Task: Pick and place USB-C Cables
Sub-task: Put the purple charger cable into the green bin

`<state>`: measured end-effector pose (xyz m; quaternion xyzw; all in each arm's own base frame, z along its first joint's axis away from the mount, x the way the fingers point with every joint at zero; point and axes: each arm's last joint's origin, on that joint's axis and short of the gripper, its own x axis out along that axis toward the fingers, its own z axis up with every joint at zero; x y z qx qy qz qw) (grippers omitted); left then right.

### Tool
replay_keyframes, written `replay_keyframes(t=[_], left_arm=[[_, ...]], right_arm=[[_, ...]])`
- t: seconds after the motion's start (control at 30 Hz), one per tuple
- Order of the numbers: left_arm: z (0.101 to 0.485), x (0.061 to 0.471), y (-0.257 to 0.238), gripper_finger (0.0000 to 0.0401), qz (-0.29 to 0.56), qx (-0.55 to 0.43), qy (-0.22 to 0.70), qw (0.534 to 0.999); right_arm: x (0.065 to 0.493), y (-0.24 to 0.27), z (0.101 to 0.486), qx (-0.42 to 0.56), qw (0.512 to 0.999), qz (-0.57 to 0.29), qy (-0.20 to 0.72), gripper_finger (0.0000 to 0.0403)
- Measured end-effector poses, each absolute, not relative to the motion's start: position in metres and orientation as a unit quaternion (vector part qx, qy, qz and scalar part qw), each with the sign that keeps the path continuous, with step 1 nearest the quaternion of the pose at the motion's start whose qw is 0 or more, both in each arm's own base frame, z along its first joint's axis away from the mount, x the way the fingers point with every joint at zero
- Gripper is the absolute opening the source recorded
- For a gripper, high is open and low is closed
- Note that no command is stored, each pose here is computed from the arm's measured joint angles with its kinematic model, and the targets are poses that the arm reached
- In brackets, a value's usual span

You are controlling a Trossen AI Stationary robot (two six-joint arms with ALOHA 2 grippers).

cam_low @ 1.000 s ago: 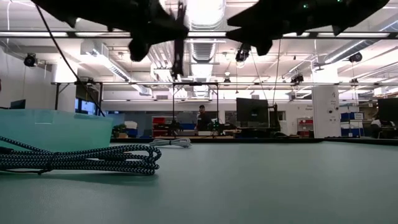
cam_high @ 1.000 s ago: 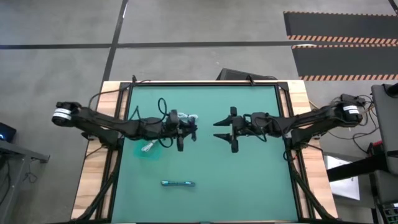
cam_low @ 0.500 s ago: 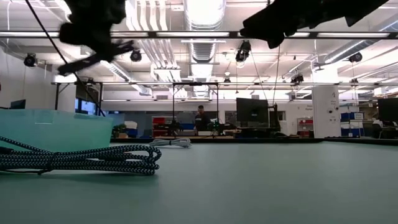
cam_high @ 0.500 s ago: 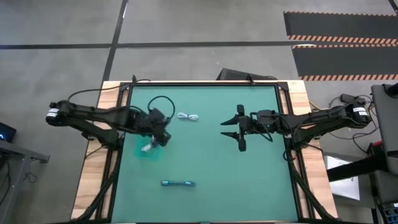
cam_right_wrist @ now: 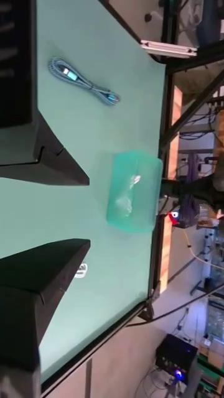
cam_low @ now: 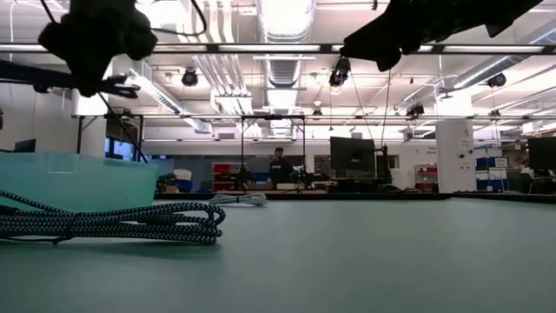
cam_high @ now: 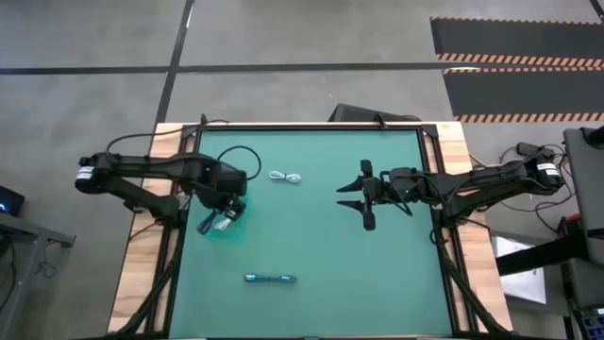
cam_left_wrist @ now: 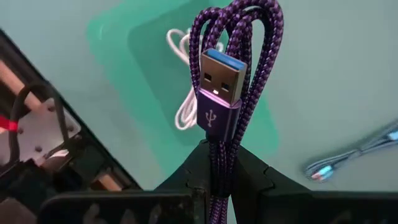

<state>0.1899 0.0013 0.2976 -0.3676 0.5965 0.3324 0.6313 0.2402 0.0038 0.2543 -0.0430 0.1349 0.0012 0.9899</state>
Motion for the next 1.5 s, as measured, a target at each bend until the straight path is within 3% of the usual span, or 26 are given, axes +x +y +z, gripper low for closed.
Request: replay_keyframes(t=[0.6,0.8,1.03,1.5], left_arm=[[0.254,0.225,0.038,0.0017,0.293,-0.312,0.695,0.578],[0.246,0.235,0.04,0.0017,0.289,-0.305,0.683,0.597],[0.234,0.22,0.038,0.0017,0.311,-0.315,0.684,0.58],[0.211,0.21,0.036,0.0017,0.323,-0.344,0.646,0.6]], right_arm=[[0.239,0.004,0.252,-0.043,0.988,0.003,0.151,0.0129],[0.239,0.004,0.251,-0.043,0.987,0.003,0.153,0.0124],[0.238,0.004,0.251,-0.043,0.987,0.003,0.157,0.0122],[0.238,0.004,0.25,-0.043,0.987,0.003,0.157,0.0114]])
